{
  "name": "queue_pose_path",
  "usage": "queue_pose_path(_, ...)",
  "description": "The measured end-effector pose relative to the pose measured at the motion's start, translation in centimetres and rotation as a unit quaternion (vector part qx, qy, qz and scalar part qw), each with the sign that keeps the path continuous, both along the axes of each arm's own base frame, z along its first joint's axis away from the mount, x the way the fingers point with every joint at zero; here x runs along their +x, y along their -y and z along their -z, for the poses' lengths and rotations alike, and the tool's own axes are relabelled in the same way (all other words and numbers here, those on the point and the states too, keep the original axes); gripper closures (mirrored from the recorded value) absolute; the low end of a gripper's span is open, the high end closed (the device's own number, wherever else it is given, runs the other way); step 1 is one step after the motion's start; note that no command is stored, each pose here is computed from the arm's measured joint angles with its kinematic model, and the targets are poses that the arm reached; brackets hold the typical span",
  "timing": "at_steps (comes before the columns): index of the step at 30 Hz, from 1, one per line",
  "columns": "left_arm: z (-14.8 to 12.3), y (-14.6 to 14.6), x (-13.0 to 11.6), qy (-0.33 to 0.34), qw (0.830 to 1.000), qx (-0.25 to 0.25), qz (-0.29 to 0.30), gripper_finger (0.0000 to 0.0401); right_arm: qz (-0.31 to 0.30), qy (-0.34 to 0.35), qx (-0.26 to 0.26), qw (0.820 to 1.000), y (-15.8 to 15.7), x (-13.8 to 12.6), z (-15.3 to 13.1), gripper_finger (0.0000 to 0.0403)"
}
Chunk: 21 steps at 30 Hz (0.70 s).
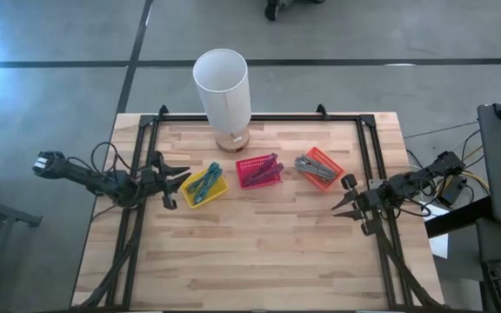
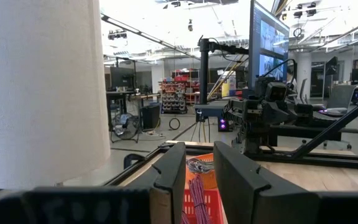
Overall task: Pick & Place USB Port
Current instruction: Return to Home Position
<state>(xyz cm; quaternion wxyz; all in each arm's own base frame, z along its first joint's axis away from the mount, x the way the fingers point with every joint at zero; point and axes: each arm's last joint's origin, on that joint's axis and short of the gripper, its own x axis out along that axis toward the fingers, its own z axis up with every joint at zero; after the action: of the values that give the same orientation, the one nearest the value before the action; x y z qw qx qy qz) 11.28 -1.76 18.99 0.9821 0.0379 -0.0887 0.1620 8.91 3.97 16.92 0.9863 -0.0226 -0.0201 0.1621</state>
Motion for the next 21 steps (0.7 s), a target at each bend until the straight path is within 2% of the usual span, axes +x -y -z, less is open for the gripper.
queue_pose_path(9,0.0,0.0,0.0,0.0,1.0,0.0,0.0,0.0311,0.0,0.0,-0.001,1.0,0.0,0.0,0.0,0.0335)
queue_pose_path(21,-0.01,0.0,0.0,0.0,1.0,0.0,0.0,0.0311,0.0,0.0,0.0,1.0,0.0,0.0,0.0,0.0316)
